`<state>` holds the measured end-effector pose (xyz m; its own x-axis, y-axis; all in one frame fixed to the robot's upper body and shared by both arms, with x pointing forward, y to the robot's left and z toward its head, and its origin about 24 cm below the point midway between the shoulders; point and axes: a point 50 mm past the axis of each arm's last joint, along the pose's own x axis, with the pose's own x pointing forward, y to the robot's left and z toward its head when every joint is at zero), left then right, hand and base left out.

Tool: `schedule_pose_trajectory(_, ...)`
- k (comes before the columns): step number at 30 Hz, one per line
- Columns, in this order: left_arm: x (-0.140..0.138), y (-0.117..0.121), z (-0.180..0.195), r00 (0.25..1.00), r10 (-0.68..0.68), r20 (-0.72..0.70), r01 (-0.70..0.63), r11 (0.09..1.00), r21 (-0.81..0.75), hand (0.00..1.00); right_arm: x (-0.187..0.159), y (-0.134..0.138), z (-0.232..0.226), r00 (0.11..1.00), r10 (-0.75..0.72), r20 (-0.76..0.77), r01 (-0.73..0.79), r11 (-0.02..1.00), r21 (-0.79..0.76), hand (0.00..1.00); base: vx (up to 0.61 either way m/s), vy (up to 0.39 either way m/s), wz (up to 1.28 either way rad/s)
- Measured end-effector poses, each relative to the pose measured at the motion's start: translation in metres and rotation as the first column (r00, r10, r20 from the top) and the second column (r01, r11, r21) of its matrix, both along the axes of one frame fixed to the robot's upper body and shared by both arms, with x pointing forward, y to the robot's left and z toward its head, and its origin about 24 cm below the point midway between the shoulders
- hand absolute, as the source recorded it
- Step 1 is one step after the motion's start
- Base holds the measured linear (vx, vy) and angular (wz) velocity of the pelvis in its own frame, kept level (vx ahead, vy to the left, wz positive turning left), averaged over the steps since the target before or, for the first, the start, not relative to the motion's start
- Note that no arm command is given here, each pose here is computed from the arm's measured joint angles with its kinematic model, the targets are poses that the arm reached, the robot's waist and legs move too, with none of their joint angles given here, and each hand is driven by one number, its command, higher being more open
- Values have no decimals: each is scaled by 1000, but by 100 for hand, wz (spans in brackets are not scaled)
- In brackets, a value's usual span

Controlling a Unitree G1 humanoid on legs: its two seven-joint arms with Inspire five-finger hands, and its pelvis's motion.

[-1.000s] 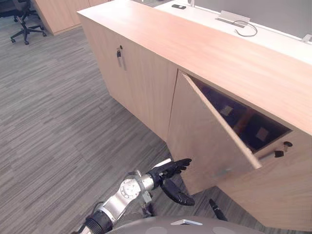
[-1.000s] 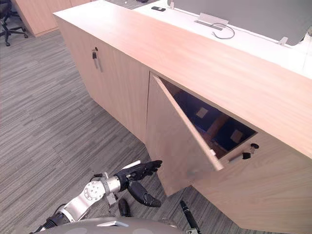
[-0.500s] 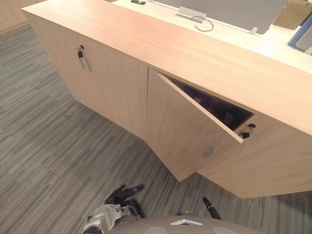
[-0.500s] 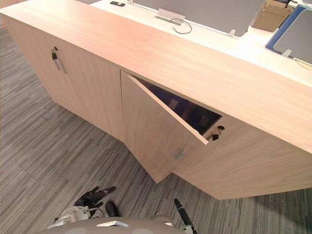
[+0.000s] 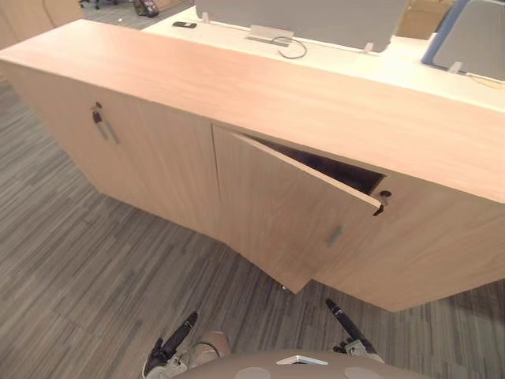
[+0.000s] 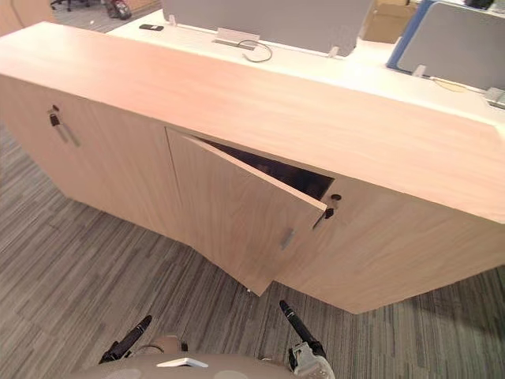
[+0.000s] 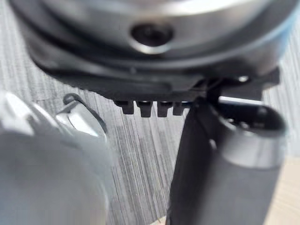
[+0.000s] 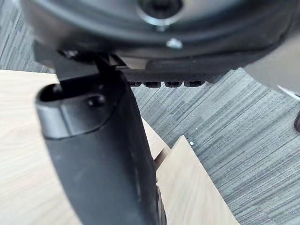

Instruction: Walk over to the cabinet, pick up the folder, carry it to the office cabinet, place the folder inside the office cabinet, then close the office cabinet door

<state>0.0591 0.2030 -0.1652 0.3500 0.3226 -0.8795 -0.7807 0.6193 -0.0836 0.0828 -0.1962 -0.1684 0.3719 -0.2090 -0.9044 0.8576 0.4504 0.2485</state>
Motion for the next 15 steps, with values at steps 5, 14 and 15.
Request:
schedule_pose_trajectory(5, 17, -2, 2, 959, -285, 6, 285, 958, 26, 100, -5, 2, -1, 1000, -7, -12, 8, 1000, 11, 100, 30, 53, -45)
schedule_pose_trajectory(14, 37, -13, 5, 889, -451, 76, 452, 892, 7, 100, -23, -1, -4, 999, -3, -52, 4, 1000, 13, 100, 54, -16, -9)
schedule_pose_trajectory(15, 37, -13, 4, 889, -451, 75, 452, 892, 6, 100, -24, -2, -4, 998, -10, -56, 11, 1000, 15, 100, 78, 9, -10)
